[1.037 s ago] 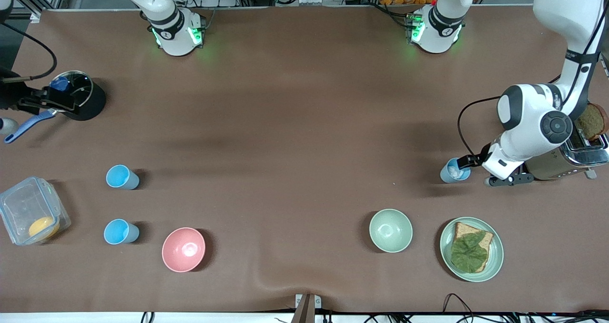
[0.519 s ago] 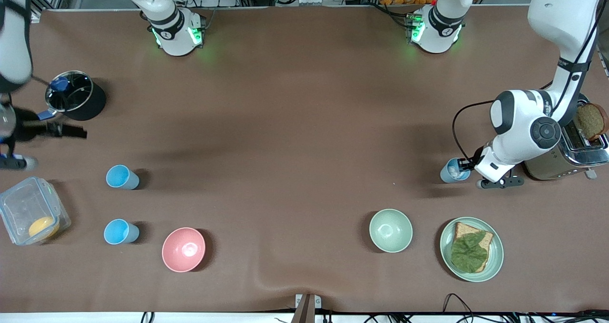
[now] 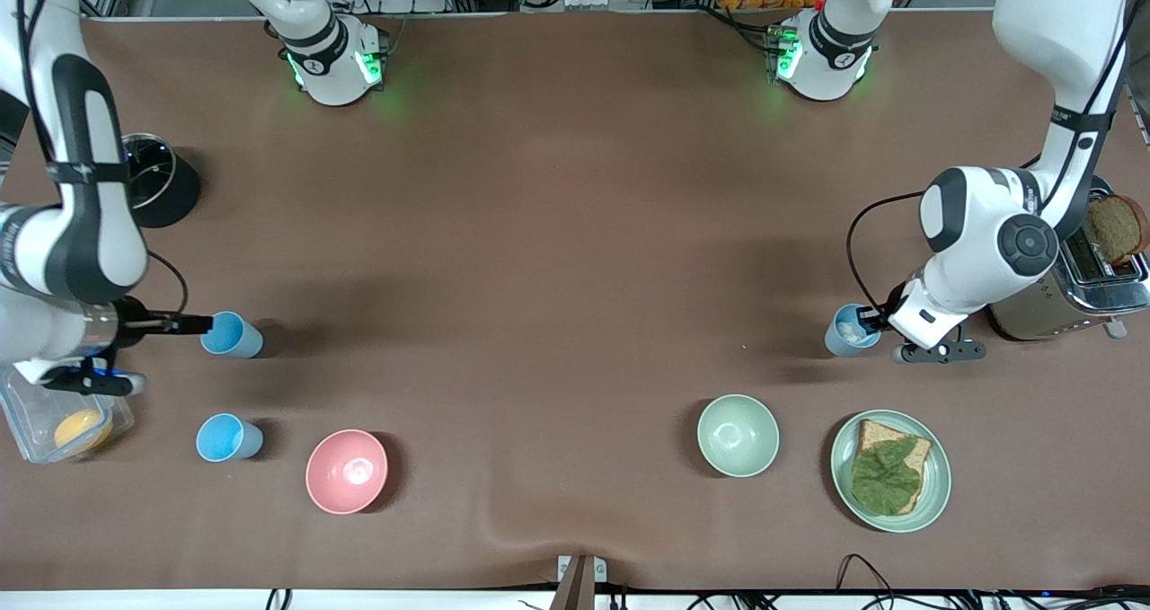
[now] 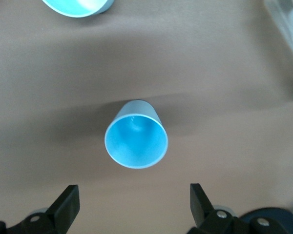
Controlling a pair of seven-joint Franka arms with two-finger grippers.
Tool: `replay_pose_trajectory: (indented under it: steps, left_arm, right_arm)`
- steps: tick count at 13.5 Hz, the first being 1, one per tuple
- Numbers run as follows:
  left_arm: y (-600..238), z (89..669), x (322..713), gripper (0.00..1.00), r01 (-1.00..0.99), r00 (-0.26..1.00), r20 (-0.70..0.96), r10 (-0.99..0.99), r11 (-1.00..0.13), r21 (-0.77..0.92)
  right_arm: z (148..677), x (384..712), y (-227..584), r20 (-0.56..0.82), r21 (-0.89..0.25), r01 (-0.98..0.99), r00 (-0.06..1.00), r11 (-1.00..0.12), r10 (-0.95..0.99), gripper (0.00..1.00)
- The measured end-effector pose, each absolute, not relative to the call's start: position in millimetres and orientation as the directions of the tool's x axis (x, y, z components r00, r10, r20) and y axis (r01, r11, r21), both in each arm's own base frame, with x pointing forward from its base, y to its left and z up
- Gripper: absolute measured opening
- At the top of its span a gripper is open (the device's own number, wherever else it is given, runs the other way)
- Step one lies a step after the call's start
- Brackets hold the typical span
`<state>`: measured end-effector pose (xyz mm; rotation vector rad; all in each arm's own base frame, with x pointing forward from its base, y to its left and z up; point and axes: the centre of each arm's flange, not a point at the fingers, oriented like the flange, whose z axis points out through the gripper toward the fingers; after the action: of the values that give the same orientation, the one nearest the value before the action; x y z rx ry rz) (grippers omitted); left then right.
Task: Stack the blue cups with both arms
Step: 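Grasp the blue cup with the left gripper while the right gripper grasps another, then carry the blue cup with the left gripper to the table center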
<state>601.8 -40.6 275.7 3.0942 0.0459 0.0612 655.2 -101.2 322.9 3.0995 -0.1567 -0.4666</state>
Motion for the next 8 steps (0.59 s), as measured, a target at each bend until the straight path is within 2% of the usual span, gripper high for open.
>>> replay_pose_trajectory:
  steps: [4,8]
  left_arm:
    - [-88,325,602,0.03,0.056,0.998,0.03,0.058,-0.997,0.062]
    - [-169,361,593,0.03,0.144,0.989,0.0,0.145,-0.985,0.095]
  right_arm:
    - [315,659,-89,-0.302,0.05,-0.056,0.951,-0.997,-0.068,1.0]
    - [316,662,-67,-0.3,0.056,-0.02,0.953,-0.998,-0.036,1.0]
